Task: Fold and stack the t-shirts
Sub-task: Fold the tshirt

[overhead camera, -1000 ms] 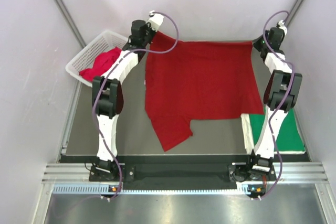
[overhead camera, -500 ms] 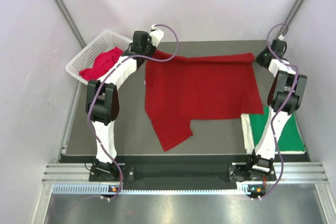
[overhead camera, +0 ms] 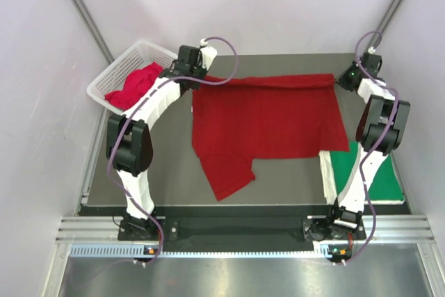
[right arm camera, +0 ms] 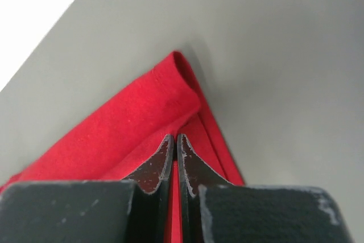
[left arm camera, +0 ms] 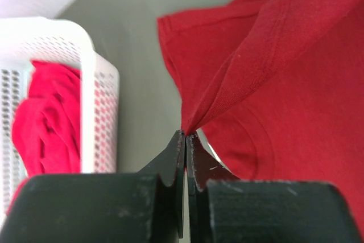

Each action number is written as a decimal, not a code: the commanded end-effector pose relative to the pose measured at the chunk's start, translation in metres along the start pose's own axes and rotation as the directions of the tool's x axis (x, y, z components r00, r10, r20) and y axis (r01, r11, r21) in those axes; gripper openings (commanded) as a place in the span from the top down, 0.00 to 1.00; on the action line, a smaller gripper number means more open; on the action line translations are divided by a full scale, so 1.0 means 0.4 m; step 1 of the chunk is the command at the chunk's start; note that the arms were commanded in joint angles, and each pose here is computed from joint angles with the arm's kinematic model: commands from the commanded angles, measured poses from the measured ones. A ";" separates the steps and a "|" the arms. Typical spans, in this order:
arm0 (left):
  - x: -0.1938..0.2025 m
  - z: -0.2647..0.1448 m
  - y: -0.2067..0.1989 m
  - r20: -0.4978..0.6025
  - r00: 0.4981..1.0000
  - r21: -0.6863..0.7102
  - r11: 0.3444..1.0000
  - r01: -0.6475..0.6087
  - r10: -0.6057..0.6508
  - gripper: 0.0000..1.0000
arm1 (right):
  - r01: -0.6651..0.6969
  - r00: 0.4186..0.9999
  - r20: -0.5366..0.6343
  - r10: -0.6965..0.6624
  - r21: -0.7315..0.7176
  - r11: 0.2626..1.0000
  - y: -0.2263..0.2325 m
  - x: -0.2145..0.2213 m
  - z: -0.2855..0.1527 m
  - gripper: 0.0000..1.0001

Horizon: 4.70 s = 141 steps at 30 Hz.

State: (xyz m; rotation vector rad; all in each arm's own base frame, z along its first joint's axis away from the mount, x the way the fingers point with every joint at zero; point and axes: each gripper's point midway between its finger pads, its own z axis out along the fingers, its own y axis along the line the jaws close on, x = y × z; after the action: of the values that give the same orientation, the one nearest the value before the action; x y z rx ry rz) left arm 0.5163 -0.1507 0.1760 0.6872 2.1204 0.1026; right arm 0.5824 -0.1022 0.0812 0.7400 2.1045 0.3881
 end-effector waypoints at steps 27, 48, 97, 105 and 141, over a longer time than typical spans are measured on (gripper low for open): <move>0.180 -0.109 -0.093 -0.260 0.965 -0.068 0.998 0.009 -0.026 1.00 | 0.011 0.999 -0.038 -0.011 0.015 1.000 -0.046 0.035 -0.133 1.00; 0.258 -0.114 -0.204 -0.366 0.930 0.058 0.996 0.064 -0.039 0.93 | -0.013 0.995 -0.102 0.018 0.050 0.999 -0.091 0.088 -0.127 0.91; 0.350 0.161 -0.207 -0.468 0.760 -0.103 0.882 0.460 -0.451 0.69 | -0.263 0.943 -0.054 0.328 0.482 0.836 -0.128 0.136 -0.089 1.00; 0.397 0.151 -0.202 -0.517 0.738 -0.145 0.894 0.424 -0.434 0.69 | -0.192 0.971 -0.038 0.235 0.453 0.870 -0.120 0.086 -0.106 1.00; 0.092 0.151 -0.337 -0.213 0.940 0.548 0.764 0.340 -0.266 0.41 | -0.163 0.956 -0.176 0.233 0.343 0.925 -0.055 0.141 -0.133 1.00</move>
State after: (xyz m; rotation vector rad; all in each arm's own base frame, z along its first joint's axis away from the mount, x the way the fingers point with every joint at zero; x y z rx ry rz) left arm 0.4709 -0.2500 0.0571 0.6226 2.4604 -0.7129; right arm 0.5011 -0.0860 0.0354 1.2120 2.3823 0.2088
